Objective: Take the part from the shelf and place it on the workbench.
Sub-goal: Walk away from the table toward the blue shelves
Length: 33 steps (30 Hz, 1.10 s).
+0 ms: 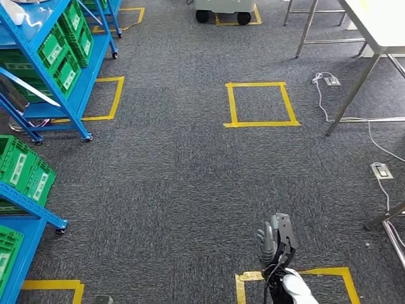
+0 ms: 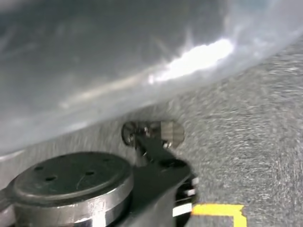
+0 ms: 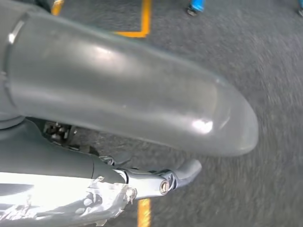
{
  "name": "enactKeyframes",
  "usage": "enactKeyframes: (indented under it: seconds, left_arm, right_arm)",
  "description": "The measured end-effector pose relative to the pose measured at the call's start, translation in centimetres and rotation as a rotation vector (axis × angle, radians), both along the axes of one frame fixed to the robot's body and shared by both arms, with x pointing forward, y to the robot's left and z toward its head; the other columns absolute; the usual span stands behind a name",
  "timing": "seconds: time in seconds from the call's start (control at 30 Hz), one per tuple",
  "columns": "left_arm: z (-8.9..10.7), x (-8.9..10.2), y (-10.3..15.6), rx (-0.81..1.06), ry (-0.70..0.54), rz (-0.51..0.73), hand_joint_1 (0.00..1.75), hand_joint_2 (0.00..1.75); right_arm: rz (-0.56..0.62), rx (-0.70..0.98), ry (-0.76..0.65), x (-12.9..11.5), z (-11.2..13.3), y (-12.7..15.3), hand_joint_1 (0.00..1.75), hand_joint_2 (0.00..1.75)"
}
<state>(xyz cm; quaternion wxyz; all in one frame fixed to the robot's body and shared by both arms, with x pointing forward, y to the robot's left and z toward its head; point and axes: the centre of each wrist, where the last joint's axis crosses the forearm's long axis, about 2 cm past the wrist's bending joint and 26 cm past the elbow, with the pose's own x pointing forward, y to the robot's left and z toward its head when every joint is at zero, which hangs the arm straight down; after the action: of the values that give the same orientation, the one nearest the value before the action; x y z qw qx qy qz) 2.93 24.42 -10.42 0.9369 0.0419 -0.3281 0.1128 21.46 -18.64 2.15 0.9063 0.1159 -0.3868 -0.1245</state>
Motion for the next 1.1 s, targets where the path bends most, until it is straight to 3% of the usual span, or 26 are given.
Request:
enactKeyframes:
  seconds: [0.17,0.33,0.43,0.6,0.93,1.1]
  left_arm:
    - [0.3,-1.5,3.1,-0.034,0.013,0.035,0.0,0.0]
    - [1.2,-1.1,5.3,-0.016,-0.015,-0.002,0.0,0.0]
    - [1.6,-1.6,5.7,-0.001,-0.006,0.008,0.0,0.0]
    - [2.1,-1.2,5.7,0.027,-0.02,0.006,0.0,0.0]
    - [2.1,-1.3,6.3,0.074,-0.044,-0.02,0.0,0.0]
    - [2.1,-0.3,6.6,0.093,-0.085,-0.05,0.0,0.0]
  right_arm:
    - [0.077,-0.059,-0.044,1.0,-0.3,0.7,0.0,0.0]
    - [0.037,-0.114,-0.091,2.2,-3.5,-2.8,0.0,0.0]
    - [-0.024,-0.14,-0.042,2.4,-4.0,-3.5,0.0,0.0]
    - [-0.094,-0.16,0.063,0.6,-4.7,-3.4,0.0,0.0]
    - [-0.119,-0.125,0.079,-0.7,-5.2,-3.9,0.0,0.0]
    - [-0.145,-0.124,0.092,-1.4,-5.3,-4.8,0.0,0.0]
